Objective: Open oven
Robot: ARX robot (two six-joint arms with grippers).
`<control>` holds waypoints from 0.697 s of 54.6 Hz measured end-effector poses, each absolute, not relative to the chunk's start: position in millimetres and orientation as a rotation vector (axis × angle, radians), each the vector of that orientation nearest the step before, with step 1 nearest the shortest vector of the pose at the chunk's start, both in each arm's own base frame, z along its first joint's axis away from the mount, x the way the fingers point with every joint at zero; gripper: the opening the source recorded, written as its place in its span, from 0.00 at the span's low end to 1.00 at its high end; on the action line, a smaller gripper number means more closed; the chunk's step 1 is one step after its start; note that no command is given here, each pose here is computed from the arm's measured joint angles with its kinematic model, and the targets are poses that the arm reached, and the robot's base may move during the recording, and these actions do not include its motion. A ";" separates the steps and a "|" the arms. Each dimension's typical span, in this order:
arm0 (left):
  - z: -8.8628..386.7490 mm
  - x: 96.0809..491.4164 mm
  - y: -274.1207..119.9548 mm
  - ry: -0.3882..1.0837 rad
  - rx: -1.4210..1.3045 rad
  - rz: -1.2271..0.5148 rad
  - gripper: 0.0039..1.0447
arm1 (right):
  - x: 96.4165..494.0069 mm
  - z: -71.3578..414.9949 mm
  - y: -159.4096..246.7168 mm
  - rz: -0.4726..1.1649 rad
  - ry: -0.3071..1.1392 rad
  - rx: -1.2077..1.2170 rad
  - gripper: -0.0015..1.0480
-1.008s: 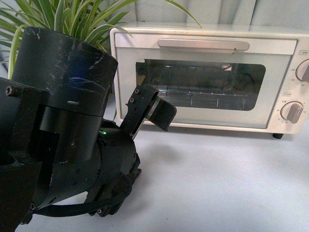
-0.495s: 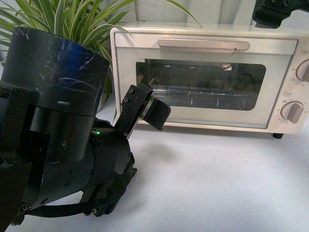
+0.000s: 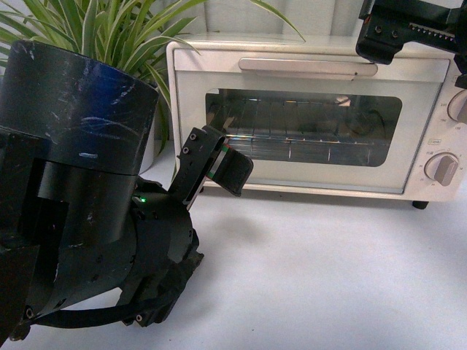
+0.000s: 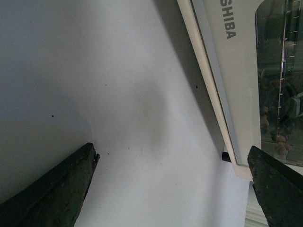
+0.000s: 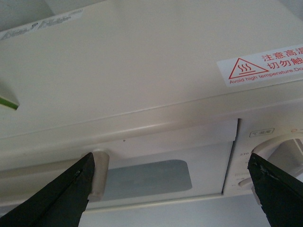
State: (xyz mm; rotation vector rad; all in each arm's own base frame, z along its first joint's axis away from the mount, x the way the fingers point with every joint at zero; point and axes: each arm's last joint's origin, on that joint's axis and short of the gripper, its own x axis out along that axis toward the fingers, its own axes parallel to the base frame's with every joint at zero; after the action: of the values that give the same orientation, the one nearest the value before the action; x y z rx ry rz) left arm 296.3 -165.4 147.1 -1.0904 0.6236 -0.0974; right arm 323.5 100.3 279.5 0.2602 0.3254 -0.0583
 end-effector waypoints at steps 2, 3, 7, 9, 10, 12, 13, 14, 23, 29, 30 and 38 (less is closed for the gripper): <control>147.2 296.3 -165.1 0.623 -1.091 -0.097 0.94 | 324.4 279.6 100.3 -0.061 0.325 0.261 0.91; 147.2 296.3 -164.9 0.623 -1.090 -0.097 0.94 | 325.3 279.5 100.3 -0.064 0.325 0.263 0.91; 147.2 296.5 -164.3 0.622 -1.091 -0.095 0.94 | 327.4 279.3 99.9 -0.070 0.324 0.264 0.91; 147.2 296.7 -164.0 0.622 -1.091 -0.094 0.94 | 328.2 279.2 99.9 -0.072 0.324 0.264 0.91; 147.2 296.7 -164.0 0.622 -1.091 -0.094 0.94 | 328.9 279.1 99.8 -0.074 0.324 0.263 0.91; 147.3 296.6 -163.6 0.621 -1.091 -0.094 0.94 | 329.8 278.9 99.7 -0.076 0.325 0.264 0.91; 147.2 296.5 -163.4 0.621 -1.091 -0.093 0.94 | 330.0 278.8 99.7 -0.076 0.326 0.265 0.91; 147.4 296.6 -163.3 0.620 -1.092 -0.093 0.94 | 330.3 278.7 99.8 -0.077 0.328 0.264 0.91; 147.3 296.6 -163.2 0.620 -1.090 -0.093 0.94 | 331.3 279.9 101.1 -0.059 0.356 0.260 0.91; 147.2 296.6 -163.0 0.620 -1.090 -0.092 0.94 | 330.3 278.7 102.0 -0.042 0.389 0.254 0.91; 147.2 296.6 -163.0 0.620 -1.090 -0.092 0.94 | 330.1 278.8 102.0 -0.041 0.390 0.254 0.91; 147.3 296.6 -163.0 0.619 -1.090 -0.092 0.94 | 325.4 277.7 103.0 -0.025 0.393 0.244 0.91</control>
State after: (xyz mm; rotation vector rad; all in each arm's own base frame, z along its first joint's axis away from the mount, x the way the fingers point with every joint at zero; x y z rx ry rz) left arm 296.6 -163.0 147.3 -1.0898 0.6194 -0.0923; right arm 325.4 103.0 277.7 0.2443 0.3934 -0.0254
